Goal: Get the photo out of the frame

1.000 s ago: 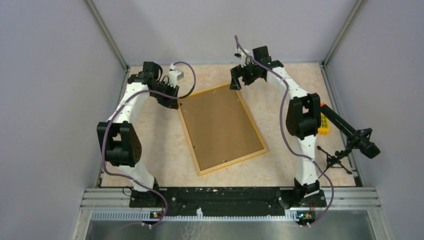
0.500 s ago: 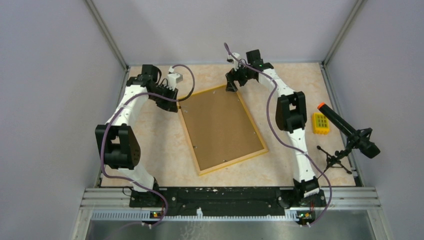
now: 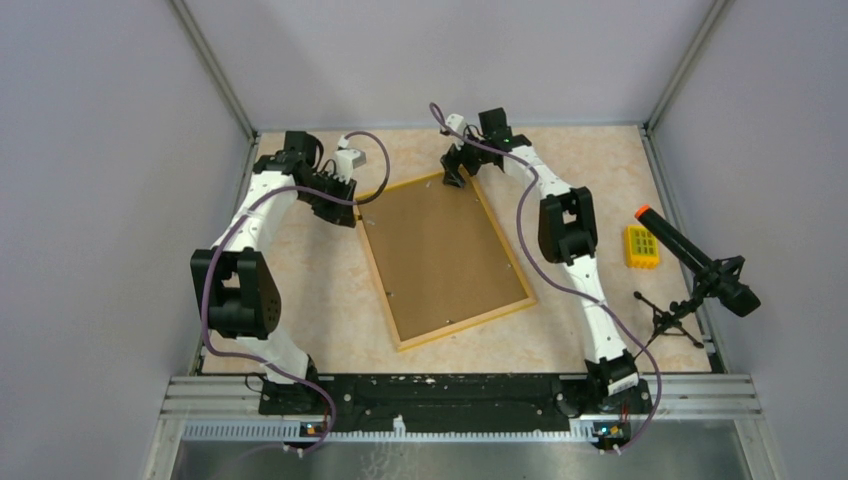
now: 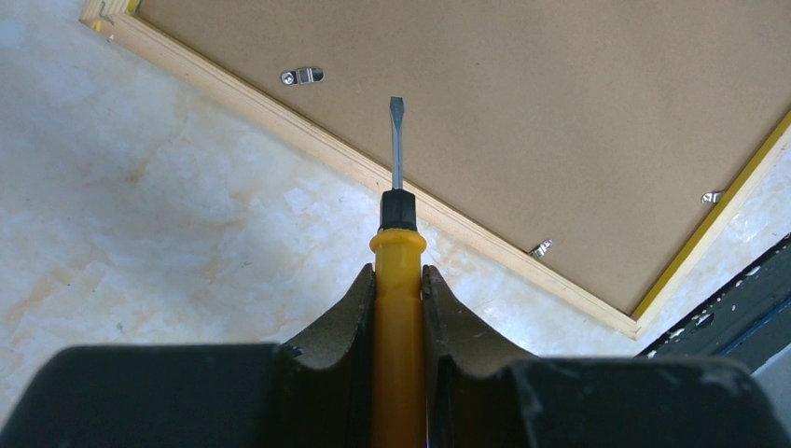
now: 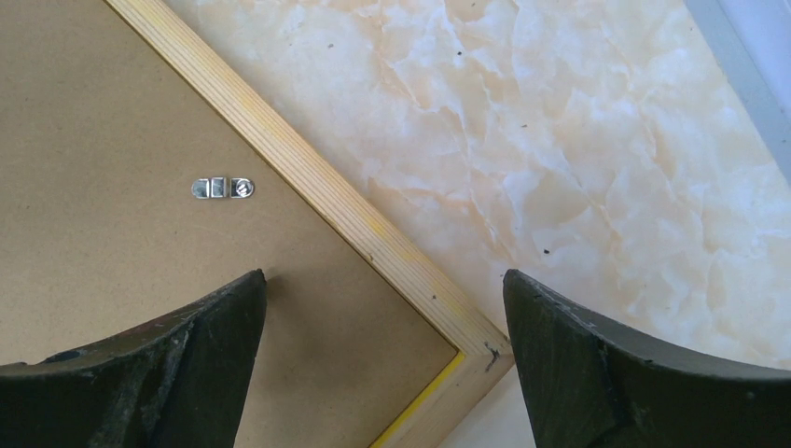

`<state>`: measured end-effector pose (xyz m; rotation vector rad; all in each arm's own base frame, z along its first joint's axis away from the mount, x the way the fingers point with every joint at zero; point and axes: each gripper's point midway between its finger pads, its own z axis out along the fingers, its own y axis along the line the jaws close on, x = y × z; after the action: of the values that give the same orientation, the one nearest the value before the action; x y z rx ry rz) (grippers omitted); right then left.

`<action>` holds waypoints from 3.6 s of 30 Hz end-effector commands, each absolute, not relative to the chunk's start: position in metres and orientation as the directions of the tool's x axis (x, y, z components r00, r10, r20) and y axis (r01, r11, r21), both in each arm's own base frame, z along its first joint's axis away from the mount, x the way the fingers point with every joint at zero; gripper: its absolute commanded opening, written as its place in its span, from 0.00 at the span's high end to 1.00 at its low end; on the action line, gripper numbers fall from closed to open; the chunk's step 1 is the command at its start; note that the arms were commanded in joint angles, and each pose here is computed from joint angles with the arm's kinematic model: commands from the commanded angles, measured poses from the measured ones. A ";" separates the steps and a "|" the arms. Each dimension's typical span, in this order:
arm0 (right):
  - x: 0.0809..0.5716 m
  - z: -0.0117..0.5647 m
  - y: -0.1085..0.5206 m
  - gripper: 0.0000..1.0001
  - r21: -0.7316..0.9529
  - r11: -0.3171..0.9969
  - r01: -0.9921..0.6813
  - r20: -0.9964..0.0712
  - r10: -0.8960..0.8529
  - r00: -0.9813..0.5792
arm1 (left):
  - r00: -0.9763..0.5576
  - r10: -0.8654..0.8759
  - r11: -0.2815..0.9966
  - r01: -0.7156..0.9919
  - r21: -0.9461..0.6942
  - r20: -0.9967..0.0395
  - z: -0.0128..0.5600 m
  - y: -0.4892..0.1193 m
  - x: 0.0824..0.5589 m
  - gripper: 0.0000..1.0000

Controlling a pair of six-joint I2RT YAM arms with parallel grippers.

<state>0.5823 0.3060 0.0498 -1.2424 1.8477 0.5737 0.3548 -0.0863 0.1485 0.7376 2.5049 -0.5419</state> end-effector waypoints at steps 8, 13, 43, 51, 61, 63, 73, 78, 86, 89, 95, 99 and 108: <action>0.548 0.029 0.256 0.40 -0.053 0.305 -0.951 -0.696 -0.694 -0.184 | -0.729 0.388 0.772 0.591 -0.234 -0.564 0.160 -0.087 0.351 1.00; 0.517 0.013 0.211 0.51 0.036 0.293 -0.956 -0.583 -0.770 -0.258 | -0.743 0.386 0.762 0.591 -0.265 -0.546 0.154 -0.090 0.351 1.00; 0.484 -0.014 0.218 0.66 0.068 0.278 -0.958 -0.431 -0.858 -0.279 | -0.735 0.405 0.743 0.611 -0.273 -0.544 0.155 -0.091 0.346 1.00; 0.529 -0.022 0.159 1.00 -0.036 0.521 -0.853 -0.376 -0.798 -0.471 | -0.731 0.419 0.745 0.616 -0.256 -0.539 0.153 -0.089 0.355 1.00; 0.521 0.007 0.125 1.00 0.010 0.661 -0.750 -0.413 -0.680 -0.606 | -0.678 0.492 0.730 0.663 -0.166 -0.545 0.153 -0.082 0.370 1.00; 0.514 0.011 0.131 1.00 0.033 0.666 -0.745 -0.431 -0.663 -0.612 | -0.656 0.525 0.722 0.680 -0.124 -0.542 0.153 -0.082 0.372 1.00; 0.484 0.011 0.142 1.00 0.094 0.700 -0.708 -0.421 -0.616 -0.666 | -0.579 0.677 0.689 0.715 0.116 -0.455 0.150 -0.086 0.384 1.00; 0.475 0.011 0.142 1.00 0.112 0.714 -0.691 -0.415 -0.598 -0.686 | -0.625 0.642 0.732 0.672 0.114 -0.443 0.133 -0.081 0.378 1.00; 0.469 0.008 0.140 1.00 0.116 0.715 -0.689 -0.404 -0.600 -0.690 | -0.717 0.541 0.810 0.585 0.042 -0.440 0.101 -0.078 0.376 1.00; 0.469 0.008 0.140 1.00 0.113 0.716 -0.689 -0.403 -0.601 -0.690 | -0.737 0.500 0.835 0.549 0.028 -0.455 0.099 -0.072 0.383 1.00; 0.468 0.007 0.139 1.00 0.109 0.712 -0.694 -0.398 -0.608 -0.687 | -0.749 0.479 0.842 0.540 -0.002 -0.457 0.087 -0.075 0.387 1.00; 0.468 0.007 0.138 1.00 0.104 0.709 -0.697 -0.395 -0.614 -0.683 | -0.753 0.470 0.840 0.542 -0.027 -0.460 0.081 -0.079 0.391 1.00; 0.467 0.004 0.140 1.00 0.087 0.692 -0.716 -0.389 -0.639 -0.664 | -0.755 0.463 0.839 0.542 -0.044 -0.465 0.071 -0.084 0.397 1.00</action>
<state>0.5180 0.1436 0.0381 -1.0111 2.3788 0.2986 0.3889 -0.0754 0.0774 0.7637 2.5907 -0.1979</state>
